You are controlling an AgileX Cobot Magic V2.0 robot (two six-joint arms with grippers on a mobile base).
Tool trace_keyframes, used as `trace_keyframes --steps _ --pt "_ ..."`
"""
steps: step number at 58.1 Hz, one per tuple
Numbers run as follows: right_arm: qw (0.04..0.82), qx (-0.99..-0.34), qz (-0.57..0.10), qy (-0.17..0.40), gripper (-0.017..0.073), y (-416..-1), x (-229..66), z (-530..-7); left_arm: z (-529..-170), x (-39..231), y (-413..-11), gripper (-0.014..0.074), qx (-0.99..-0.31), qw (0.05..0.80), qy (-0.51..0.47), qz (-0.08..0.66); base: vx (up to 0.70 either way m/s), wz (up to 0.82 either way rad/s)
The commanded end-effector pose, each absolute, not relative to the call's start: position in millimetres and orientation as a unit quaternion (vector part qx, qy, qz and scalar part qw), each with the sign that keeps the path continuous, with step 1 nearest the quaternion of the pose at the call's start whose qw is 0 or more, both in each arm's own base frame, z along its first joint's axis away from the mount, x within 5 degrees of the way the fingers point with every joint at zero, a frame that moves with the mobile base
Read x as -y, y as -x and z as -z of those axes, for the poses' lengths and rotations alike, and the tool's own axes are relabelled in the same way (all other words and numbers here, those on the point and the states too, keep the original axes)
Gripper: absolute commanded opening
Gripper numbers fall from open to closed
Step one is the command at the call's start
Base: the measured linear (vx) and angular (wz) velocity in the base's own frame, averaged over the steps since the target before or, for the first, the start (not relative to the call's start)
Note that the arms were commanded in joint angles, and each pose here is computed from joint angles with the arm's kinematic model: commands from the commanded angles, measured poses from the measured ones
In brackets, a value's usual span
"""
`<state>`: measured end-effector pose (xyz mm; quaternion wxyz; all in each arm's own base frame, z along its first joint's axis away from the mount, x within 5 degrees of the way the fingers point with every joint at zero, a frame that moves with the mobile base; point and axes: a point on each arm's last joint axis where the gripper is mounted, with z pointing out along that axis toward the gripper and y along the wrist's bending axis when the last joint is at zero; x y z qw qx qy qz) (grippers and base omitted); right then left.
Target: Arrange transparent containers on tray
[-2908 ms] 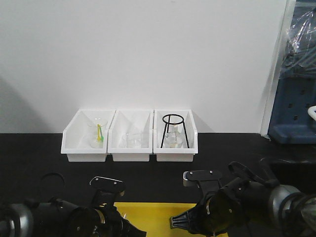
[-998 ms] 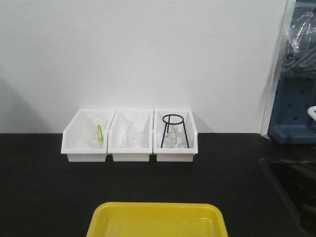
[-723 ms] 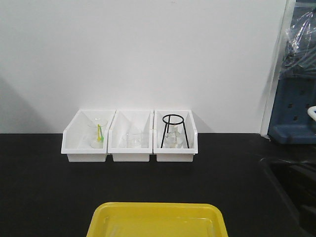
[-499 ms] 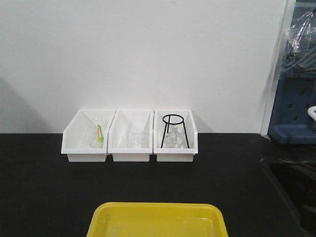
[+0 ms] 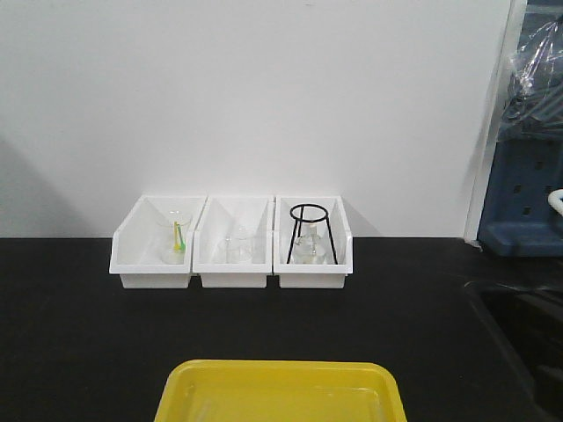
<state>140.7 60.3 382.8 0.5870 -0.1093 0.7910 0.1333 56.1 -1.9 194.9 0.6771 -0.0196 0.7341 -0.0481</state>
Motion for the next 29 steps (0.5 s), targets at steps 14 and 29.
trace_keyframes --steps 14,29 --pt "0.629 -0.756 -0.139 0.117 0.0008 -139.6 -60.2 -399.8 -194.7 2.2 -56.9 -0.0008 -0.682 0.724 0.055 0.086 0.00 0.00" --pt "0.629 -0.756 -0.139 0.117 0.0008 -139.6 -60.2 -399.8 -194.7 2.2 -56.9 -0.0008 -0.682 0.724 0.055 0.086 0.00 0.00"
